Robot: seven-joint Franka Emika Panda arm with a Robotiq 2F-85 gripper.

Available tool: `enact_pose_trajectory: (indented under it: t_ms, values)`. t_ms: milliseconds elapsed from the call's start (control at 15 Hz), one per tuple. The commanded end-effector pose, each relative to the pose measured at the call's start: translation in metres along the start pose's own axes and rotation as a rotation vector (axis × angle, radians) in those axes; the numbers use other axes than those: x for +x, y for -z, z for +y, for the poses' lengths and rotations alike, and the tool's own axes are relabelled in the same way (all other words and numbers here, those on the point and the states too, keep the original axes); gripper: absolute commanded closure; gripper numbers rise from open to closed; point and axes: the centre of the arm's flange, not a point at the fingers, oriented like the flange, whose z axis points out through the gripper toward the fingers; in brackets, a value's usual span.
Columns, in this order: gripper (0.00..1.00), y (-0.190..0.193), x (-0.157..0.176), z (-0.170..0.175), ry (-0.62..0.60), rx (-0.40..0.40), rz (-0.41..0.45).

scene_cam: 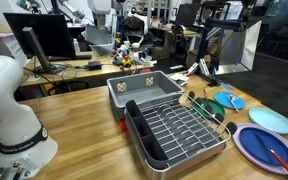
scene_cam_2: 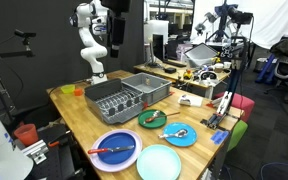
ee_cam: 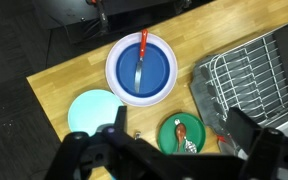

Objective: Put the light blue plate on the dish drainer

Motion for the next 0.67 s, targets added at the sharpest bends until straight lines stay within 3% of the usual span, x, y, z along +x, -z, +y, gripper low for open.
enact_pose_trajectory:
  t_ms: [0, 333, 533, 600]
  values:
    - [0.00, -0.033, 0.028, 0.009, -0.057, 0.010, 0.007]
    - [0.00, -0.095, 0.072, 0.027, -0.122, -0.021, -0.007]
    - [0.00, -0.125, 0.093, 0.036, -0.241, -0.037, -0.007]
    - [0.00, -0.119, 0.085, 0.034, -0.183, -0.054, -0.019]
